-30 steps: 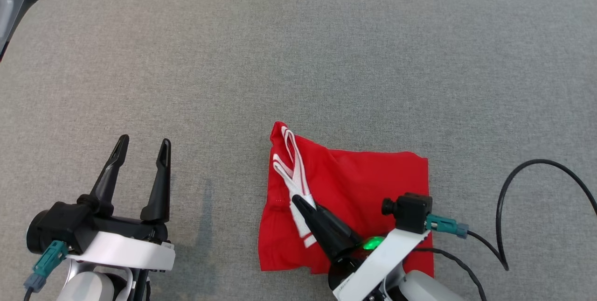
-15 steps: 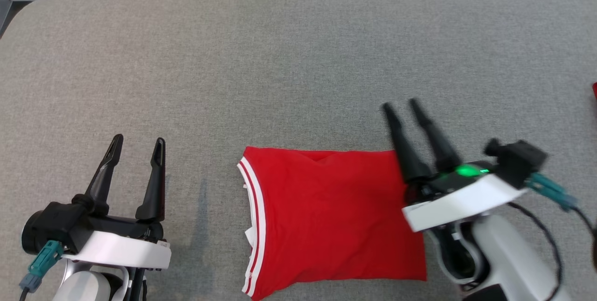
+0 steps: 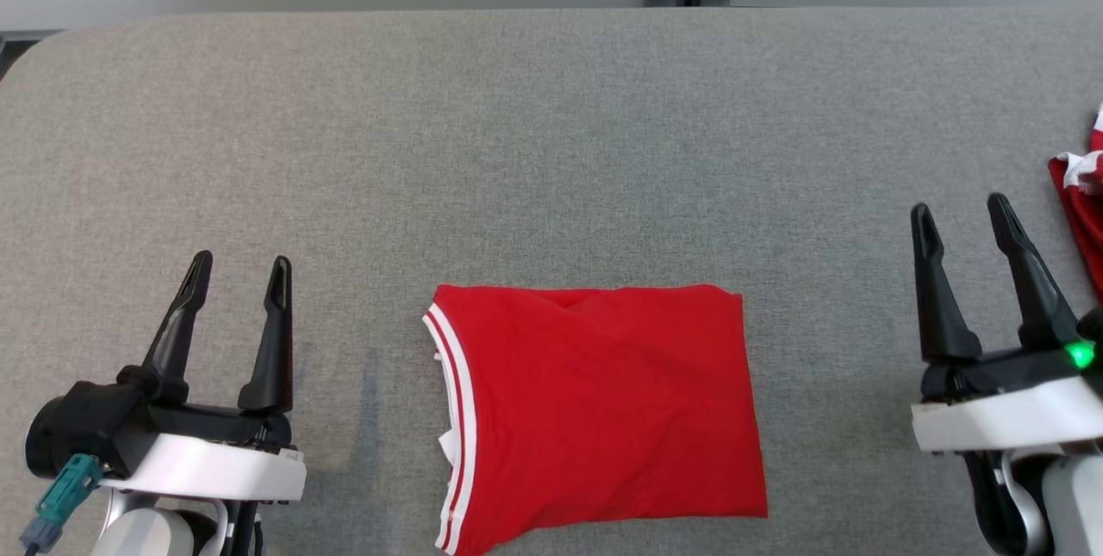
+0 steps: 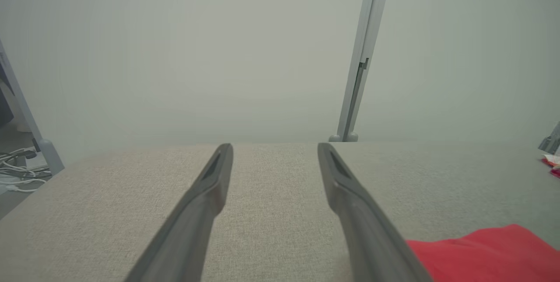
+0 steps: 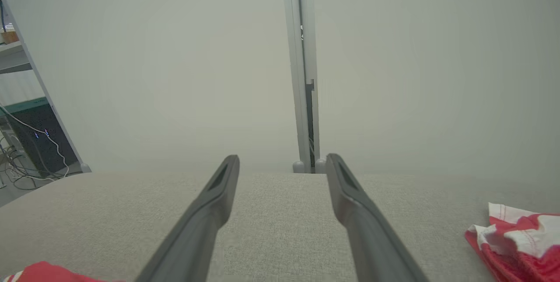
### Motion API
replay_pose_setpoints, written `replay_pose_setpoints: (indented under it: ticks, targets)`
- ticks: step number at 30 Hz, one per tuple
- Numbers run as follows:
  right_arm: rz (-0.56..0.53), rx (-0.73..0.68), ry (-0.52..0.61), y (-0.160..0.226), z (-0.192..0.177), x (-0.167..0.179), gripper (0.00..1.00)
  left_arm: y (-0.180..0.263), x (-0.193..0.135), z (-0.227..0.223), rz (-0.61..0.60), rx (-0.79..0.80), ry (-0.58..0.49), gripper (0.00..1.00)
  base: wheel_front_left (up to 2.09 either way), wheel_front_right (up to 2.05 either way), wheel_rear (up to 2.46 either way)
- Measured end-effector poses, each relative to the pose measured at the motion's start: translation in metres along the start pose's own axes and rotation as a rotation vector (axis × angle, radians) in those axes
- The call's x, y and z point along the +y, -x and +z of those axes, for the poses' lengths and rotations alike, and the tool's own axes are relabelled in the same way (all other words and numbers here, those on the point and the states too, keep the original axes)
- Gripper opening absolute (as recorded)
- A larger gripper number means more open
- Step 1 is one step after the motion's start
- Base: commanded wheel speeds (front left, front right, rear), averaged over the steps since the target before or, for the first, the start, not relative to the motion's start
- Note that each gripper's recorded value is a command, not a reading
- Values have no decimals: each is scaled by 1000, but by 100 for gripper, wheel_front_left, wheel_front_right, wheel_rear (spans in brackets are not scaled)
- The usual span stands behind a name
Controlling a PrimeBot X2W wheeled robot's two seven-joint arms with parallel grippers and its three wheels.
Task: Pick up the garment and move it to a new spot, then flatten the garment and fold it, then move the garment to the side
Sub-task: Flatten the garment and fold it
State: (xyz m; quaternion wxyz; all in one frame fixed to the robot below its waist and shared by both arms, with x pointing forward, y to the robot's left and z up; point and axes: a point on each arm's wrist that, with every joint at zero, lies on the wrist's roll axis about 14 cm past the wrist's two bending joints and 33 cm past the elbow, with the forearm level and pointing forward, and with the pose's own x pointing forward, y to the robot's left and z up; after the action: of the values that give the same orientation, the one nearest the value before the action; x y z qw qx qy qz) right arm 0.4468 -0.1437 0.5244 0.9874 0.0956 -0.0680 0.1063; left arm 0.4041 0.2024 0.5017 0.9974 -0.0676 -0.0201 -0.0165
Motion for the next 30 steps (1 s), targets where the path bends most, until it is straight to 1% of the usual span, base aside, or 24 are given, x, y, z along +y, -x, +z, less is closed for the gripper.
replay_pose_setpoints:
  ticks: [4, 14, 23, 30]
  targets:
    - [-24, 35, 50, 15, 1, -7, 100, 3, -2, 7, -3, -19, 0, 100, 0, 0, 0]
    - [-73, 66, 78, 50, 14, -16, 100, 22, -7, 19, -15, -45, -16, 100, 0, 0, 0]
    - [-89, 91, 92, 80, 24, -16, 100, 46, -11, 34, -23, -65, -31, 100, 0, 0, 0]
    - [-86, 98, 74, 96, 28, -9, 100, 65, -11, 33, -27, -44, -39, 100, 0, 0, 0]
